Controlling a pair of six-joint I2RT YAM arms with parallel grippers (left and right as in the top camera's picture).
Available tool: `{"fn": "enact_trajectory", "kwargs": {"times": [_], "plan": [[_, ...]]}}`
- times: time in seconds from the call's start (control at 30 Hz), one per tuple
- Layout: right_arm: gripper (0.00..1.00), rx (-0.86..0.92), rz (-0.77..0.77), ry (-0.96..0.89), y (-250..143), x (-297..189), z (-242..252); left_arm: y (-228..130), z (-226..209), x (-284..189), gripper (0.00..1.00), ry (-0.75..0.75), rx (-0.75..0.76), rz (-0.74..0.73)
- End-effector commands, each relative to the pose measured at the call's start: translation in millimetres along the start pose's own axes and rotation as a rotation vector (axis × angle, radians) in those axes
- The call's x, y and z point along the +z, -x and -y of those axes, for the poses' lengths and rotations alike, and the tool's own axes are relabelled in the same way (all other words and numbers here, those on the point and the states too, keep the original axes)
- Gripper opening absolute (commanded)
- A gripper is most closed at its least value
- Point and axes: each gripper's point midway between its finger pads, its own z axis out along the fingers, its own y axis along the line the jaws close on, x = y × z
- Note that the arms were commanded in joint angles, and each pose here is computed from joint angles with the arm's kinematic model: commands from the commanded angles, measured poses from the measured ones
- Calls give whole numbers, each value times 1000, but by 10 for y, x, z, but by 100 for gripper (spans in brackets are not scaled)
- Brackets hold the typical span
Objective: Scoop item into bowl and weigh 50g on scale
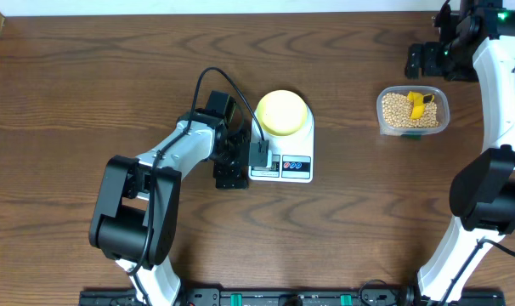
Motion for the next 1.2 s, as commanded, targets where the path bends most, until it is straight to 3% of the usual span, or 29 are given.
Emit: {"fn": "enact_trajectory", "kwargs": {"times": [0.0,0.2,0.4,1.17], "plan": [[99,0,8,-6,25,-18,19,53,144,166,98,-69,27,39],[99,0,8,-6,25,-18,19,33,151,166,98,-71,32,28],[99,-1,8,-6,25,-18,17,43,278,138,98,-117,192,46],[99,0,8,-6,25,-18,19,45,260,141,97,-113,62,39]]}}
